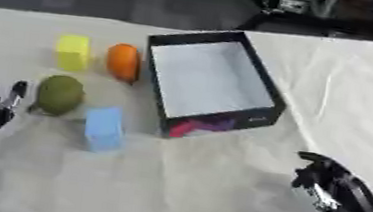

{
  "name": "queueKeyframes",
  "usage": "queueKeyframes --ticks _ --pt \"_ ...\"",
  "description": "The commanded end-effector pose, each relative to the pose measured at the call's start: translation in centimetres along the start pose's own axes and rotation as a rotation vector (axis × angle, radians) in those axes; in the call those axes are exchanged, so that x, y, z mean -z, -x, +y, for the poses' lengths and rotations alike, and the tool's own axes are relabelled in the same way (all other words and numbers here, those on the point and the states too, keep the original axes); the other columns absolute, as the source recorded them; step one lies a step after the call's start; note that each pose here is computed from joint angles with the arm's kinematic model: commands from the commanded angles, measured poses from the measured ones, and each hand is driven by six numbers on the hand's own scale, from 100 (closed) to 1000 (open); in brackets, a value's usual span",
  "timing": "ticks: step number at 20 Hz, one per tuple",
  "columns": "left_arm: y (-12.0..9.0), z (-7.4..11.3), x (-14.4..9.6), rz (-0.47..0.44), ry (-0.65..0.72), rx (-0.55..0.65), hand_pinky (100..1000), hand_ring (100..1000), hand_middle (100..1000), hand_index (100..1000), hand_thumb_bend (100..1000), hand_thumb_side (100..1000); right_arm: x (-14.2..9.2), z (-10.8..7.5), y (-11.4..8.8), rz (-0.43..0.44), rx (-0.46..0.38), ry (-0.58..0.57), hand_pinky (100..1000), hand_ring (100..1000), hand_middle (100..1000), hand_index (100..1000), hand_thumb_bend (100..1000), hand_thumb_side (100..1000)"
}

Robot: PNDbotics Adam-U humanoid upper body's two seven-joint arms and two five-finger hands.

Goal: Pick up objects on the table and place them in the box.

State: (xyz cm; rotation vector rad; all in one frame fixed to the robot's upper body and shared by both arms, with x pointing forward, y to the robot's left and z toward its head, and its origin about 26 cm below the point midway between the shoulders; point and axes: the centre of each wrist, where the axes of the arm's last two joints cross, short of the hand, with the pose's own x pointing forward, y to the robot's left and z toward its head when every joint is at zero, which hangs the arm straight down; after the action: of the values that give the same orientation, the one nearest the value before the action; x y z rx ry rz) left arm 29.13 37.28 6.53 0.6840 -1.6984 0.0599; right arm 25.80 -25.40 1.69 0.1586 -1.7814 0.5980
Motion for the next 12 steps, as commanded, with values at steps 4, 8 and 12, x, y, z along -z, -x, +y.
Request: queueKeyframes --ticks 4,8,12 --pt "-9.1 3.7 4.4 -0.002 0.308 0.424 643 679 636 807 627 182 -0.2 -0.6 -0.3 -0.002 -0.029 -0.020 828 548 485 823 100 470" --pt "-13.2 4.3 5.9 0.141 0.566 0.635 683 696 678 816 572 163 -0.4 -0.7 -0.2 0.005 -0.035 -0.029 828 548 485 823 100 470" --pt "-15.9 3.2 6.5 0.282 0.797 0.820 734 718 724 823 494 148 -0.5 -0.7 -0.2 0.007 -0.041 -0.042 827 548 485 823 100 470"
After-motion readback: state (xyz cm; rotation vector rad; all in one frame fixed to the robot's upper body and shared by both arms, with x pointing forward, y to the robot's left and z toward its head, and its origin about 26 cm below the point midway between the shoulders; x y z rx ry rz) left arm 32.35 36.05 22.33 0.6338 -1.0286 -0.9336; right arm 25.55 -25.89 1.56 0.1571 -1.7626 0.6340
